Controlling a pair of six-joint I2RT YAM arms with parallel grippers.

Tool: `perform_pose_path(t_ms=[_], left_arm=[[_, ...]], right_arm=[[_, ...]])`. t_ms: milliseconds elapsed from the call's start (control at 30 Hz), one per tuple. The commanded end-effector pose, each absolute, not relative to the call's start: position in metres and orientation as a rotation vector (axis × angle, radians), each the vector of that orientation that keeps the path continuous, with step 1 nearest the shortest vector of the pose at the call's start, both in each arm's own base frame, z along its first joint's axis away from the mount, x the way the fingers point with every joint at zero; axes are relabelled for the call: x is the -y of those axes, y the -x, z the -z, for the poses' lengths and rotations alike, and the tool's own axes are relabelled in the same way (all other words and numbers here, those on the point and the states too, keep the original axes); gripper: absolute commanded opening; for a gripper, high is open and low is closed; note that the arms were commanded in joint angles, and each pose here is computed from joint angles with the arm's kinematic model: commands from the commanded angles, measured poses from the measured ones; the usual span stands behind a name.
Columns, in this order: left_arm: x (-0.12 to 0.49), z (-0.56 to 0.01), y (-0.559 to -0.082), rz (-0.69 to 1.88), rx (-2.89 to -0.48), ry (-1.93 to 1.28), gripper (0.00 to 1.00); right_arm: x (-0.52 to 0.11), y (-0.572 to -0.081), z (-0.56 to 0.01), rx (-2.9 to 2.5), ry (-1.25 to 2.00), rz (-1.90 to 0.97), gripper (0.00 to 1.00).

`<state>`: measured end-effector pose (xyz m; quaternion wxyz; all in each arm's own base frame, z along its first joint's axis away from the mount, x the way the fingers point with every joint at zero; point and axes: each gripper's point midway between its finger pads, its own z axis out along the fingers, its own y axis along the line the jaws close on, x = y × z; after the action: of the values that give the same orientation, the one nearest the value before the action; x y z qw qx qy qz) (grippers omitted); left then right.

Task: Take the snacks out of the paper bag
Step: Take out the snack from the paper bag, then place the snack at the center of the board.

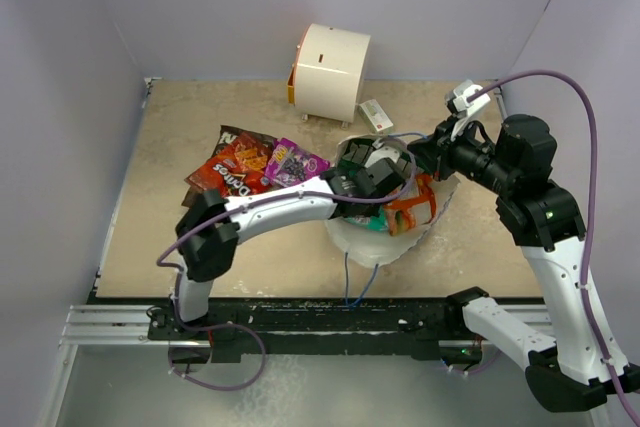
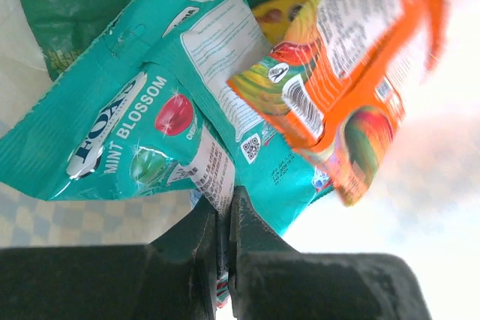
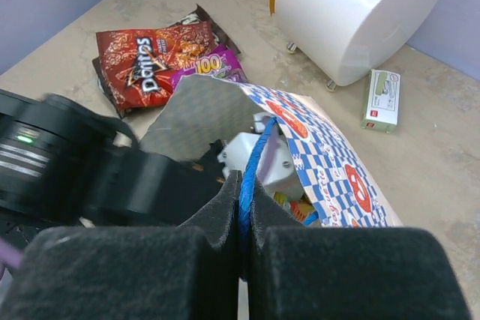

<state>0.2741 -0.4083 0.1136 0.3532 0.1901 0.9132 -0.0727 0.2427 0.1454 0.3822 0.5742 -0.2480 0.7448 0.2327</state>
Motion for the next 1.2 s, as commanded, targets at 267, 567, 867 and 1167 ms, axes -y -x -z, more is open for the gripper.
perform_pose_path(t_ms=[267, 567, 867, 1167], left_arm=[[0.404, -0.266, -0.191, 0.840, -2.106, -0.801, 0.00], [0.353, -0.352, -0.155, 0.937, -1.872, -0.907, 0.00], [0.257, -0.404, -0.190, 0.572, -1.829, -0.628, 0.00], [0.146, -0.372, -0.290, 0.138, -1.972, -0.365, 0.00]], right_arm=[[-0.146, -0.250, -0.402, -1.665, 0.567, -0.527, 0.00], [-0.144, -0.254, -0.401, -1.670, 0.556, -0.506, 0.00], [-0.143, -0.256, -0.401, -1.670, 0.549, -0.500, 0.00], [-0.145, -0.252, -0.403, -1.659, 0.556, -0.518, 0.00]])
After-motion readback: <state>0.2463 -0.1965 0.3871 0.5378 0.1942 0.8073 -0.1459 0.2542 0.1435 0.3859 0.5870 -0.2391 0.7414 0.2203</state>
